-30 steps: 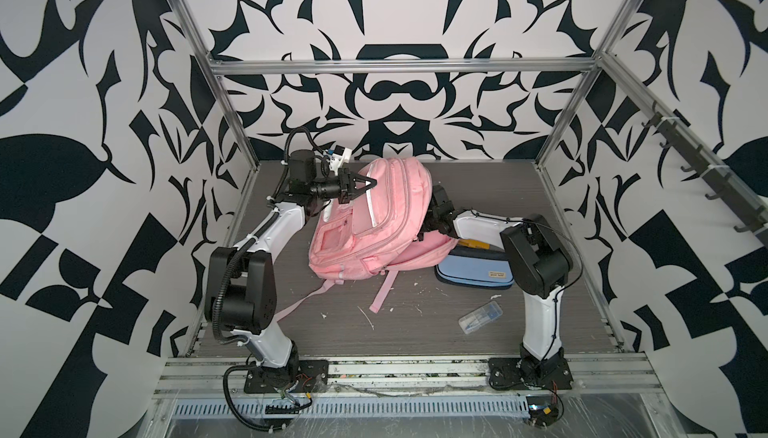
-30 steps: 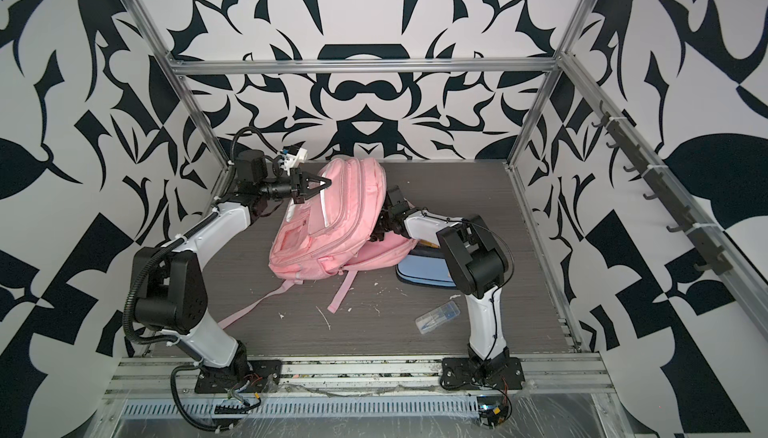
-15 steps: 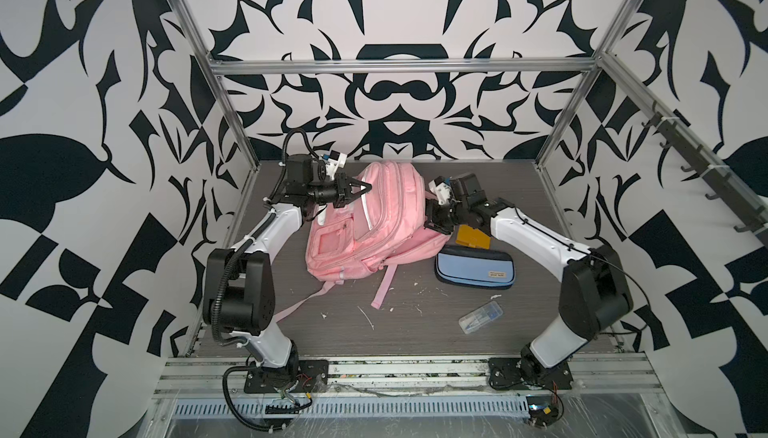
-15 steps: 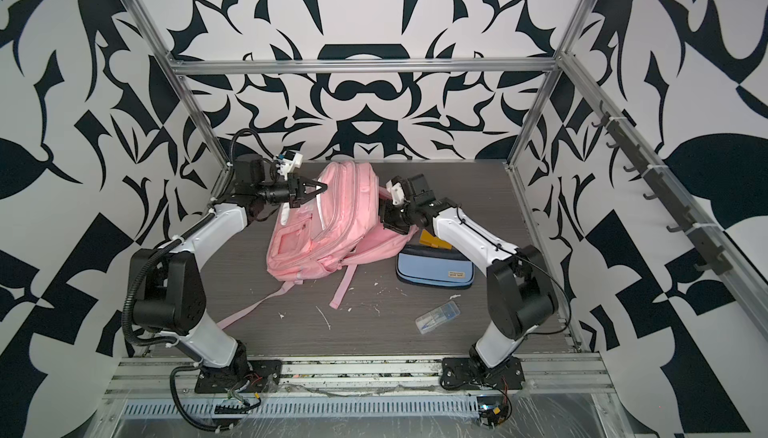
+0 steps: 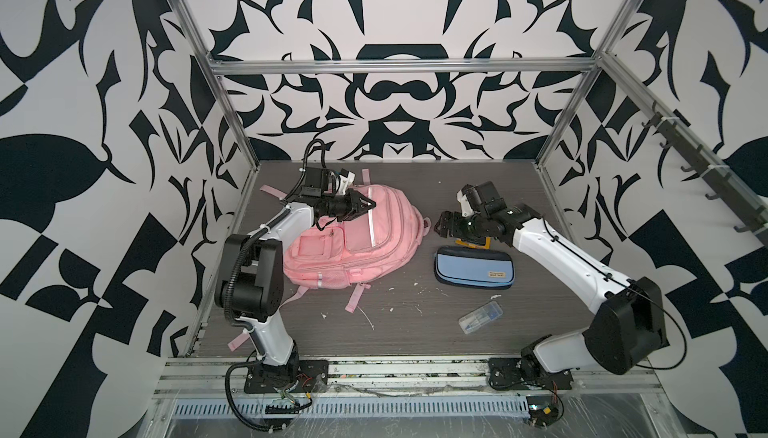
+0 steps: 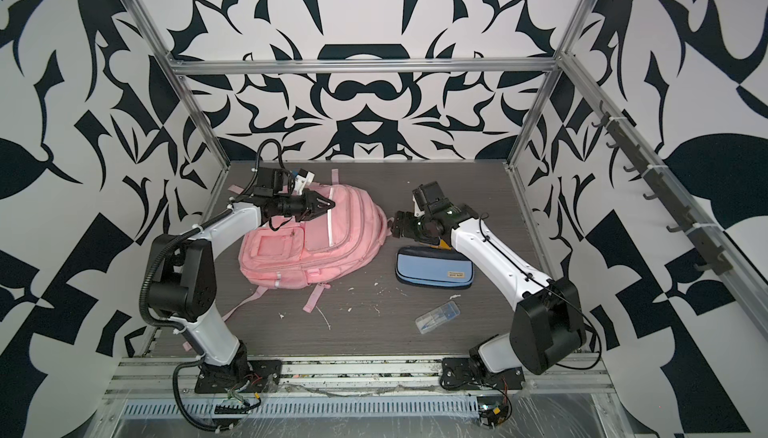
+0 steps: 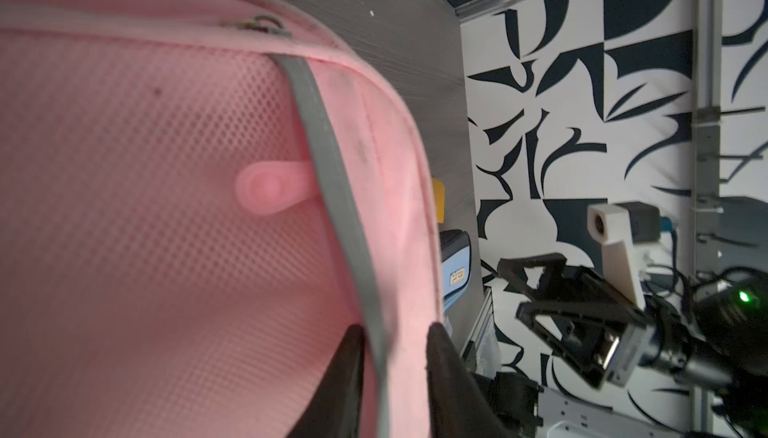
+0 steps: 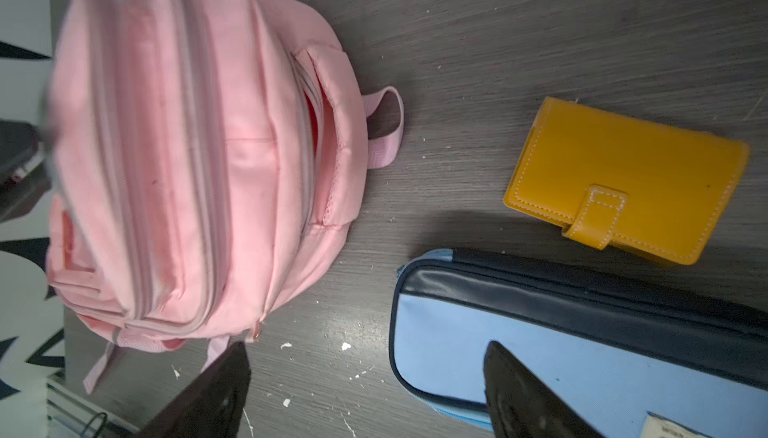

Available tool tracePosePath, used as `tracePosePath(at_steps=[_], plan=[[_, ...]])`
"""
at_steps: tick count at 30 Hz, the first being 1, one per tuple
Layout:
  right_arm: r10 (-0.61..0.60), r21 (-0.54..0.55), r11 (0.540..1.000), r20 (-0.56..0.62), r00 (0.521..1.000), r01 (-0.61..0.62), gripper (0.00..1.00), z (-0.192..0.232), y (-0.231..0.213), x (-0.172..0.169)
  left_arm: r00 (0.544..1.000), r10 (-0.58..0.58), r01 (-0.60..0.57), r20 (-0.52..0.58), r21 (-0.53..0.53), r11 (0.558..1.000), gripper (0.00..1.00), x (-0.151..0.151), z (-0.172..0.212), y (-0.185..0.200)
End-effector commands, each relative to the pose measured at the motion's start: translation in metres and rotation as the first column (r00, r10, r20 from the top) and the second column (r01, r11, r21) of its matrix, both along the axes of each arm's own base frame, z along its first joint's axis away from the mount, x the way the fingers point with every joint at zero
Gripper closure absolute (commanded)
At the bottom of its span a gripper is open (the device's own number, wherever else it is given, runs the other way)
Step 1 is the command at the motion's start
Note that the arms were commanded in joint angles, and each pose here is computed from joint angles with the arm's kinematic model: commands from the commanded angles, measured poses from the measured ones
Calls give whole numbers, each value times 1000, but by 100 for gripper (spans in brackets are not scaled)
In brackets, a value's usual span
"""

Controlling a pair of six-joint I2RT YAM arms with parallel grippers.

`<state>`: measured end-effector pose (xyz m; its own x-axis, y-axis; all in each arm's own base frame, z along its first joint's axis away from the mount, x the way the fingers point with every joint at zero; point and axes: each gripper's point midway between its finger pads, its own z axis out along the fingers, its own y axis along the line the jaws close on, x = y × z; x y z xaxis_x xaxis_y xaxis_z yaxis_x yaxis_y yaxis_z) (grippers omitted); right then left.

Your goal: Pack the student bag

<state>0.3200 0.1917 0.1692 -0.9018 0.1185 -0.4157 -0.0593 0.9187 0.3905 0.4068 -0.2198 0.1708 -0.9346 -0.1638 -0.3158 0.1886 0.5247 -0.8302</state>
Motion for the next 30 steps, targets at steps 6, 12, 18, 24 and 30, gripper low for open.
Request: tracePosePath(at_steps=[6,12,18,24,30], plan=[[355,-65,935,184,916,-349,12,16,75,-28,981,163,-131,-101,268,955,5,-45,1,46],[526,-3,842,222,821,-539,12,8,129,-52,926,290,-204,-240,326,923,12,-150,-13,76],[674,28,710,265,690,-704,13,-2,165,-59,855,347,-249,-385,283,926,14,-222,-34,82],[699,68,682,233,676,-728,15,-18,180,-57,784,425,-366,-452,217,905,3,-222,-71,80],[668,90,704,252,700,-704,15,-17,181,-54,711,502,-424,-493,270,865,2,-204,-94,84]])
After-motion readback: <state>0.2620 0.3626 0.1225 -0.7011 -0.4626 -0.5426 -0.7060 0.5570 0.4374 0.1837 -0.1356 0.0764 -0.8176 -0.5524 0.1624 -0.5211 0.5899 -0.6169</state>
